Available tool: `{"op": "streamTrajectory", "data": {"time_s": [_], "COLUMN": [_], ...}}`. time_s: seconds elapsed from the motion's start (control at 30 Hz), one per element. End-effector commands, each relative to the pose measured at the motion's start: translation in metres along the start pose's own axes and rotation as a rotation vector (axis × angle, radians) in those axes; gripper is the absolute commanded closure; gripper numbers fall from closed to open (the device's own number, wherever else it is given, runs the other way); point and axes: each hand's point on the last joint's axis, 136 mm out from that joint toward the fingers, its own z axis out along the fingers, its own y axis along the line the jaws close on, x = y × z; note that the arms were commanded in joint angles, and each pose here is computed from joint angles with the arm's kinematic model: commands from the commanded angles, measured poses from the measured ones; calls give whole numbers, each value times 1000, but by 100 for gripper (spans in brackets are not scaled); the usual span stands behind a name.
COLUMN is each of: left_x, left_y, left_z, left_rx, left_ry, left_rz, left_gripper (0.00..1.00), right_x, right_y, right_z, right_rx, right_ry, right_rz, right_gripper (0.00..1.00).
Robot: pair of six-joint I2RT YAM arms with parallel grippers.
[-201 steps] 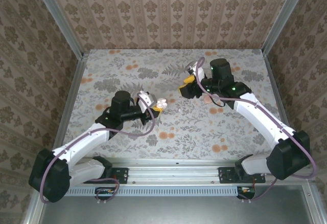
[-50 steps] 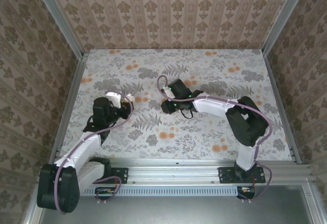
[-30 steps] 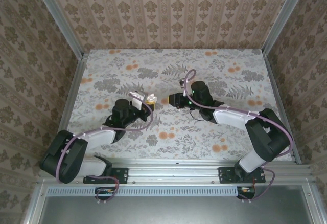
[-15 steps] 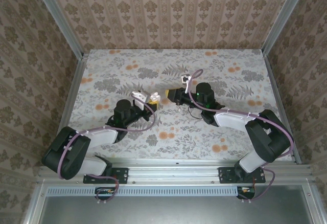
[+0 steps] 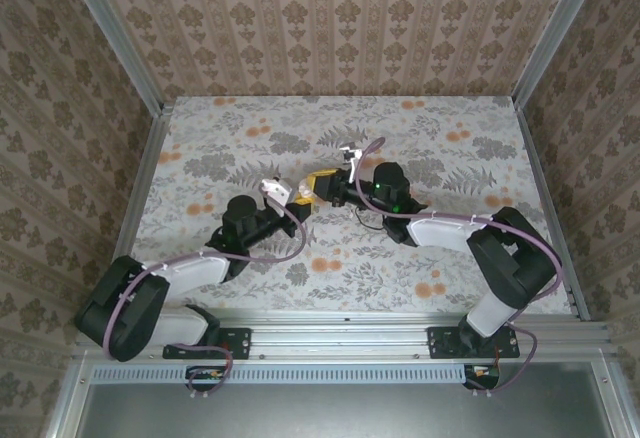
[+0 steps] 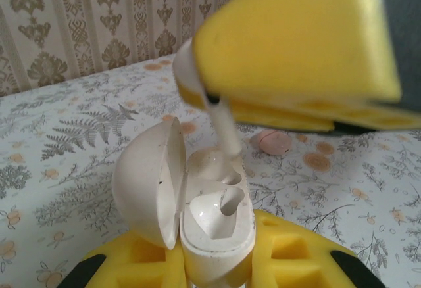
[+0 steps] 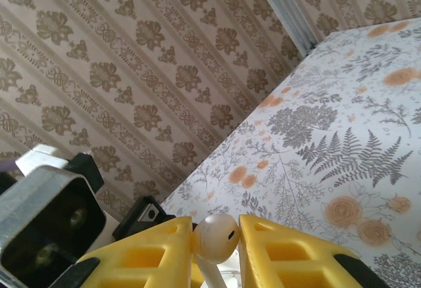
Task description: Insert wireless bluetooth earbuds into charging case
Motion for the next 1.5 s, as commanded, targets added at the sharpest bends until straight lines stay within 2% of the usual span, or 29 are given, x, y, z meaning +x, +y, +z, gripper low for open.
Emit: {"op": "streamTrajectory", "data": {"time_s": [0.0, 1.0, 1.47], "left_x": [-24, -63, -66], "left_y": [-3, 1, 2], "left_z": [-1, -18, -18], "left_rx": [5, -47, -48], "left_ry": [-52, -157, -159], "left_rz": [47, 66, 68], "left_gripper": [95, 95, 95], "right_x": [-13, 6, 16], "right_y": [17, 20, 28], "right_z": [7, 2, 3], "right_rx": [-56, -72, -136], "right_ry": [-40, -10, 25], "right_rz": [-84, -114, -128], "right_gripper": [76, 76, 76]}}
